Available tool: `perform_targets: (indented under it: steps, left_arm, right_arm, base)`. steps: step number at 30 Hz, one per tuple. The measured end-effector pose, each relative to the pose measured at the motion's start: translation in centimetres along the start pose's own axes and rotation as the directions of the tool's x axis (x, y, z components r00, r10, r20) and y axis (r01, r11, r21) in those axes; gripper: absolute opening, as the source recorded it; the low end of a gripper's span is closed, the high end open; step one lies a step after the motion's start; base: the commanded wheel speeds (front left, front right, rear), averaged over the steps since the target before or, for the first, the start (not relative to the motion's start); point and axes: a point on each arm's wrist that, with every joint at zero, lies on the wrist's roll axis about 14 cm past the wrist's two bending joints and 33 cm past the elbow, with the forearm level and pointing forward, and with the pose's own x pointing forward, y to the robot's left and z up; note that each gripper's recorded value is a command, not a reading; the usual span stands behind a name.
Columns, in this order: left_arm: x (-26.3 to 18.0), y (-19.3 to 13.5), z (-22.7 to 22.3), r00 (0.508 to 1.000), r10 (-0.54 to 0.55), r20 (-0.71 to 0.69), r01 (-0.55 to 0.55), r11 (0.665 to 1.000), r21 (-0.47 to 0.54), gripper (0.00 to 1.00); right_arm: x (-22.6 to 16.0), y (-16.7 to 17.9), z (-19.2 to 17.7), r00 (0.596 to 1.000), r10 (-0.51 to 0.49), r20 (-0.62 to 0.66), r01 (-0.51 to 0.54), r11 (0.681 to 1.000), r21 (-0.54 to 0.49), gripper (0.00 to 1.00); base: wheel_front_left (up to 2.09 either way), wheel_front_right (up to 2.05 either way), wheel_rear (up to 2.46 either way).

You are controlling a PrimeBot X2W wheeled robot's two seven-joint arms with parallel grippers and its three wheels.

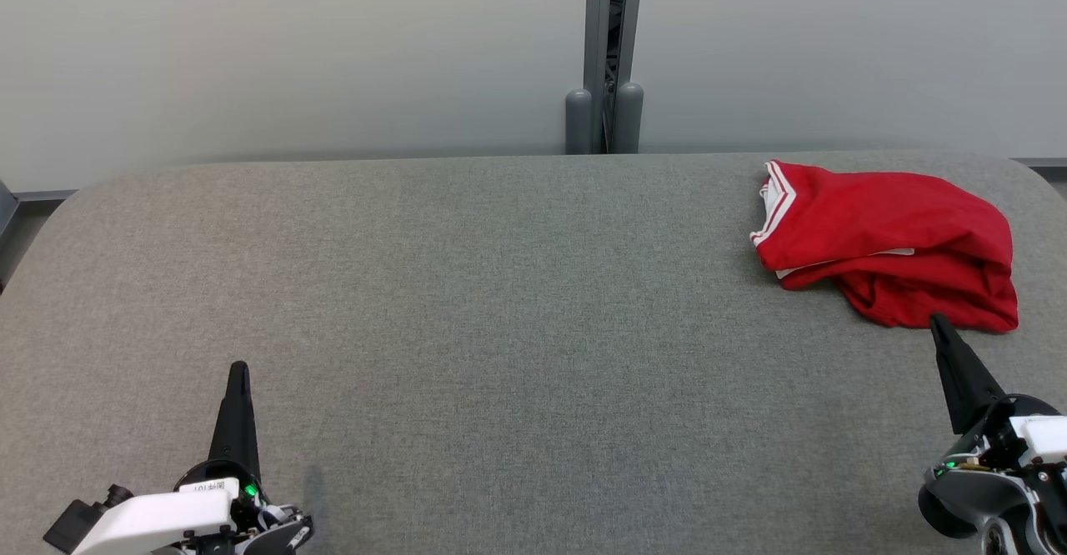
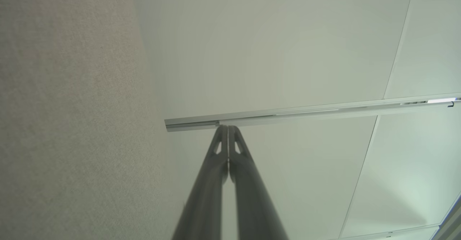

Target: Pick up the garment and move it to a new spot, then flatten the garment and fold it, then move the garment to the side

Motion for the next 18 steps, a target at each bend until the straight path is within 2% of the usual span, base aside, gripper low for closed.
perform_targets:
  steps: [18]
  left_arm:
    - [0.0, 0.0, 0.0, 1.0, 0.0, 0.0, 0.0, 1.0, 0.0, 0.0]
  right_arm:
    - [0.0, 0.0, 0.01, 1.0, 0.0, 0.001, 0.0, 1.0, 0.0, 0.0]
  base:
    - [0.0, 0.0, 0.0]
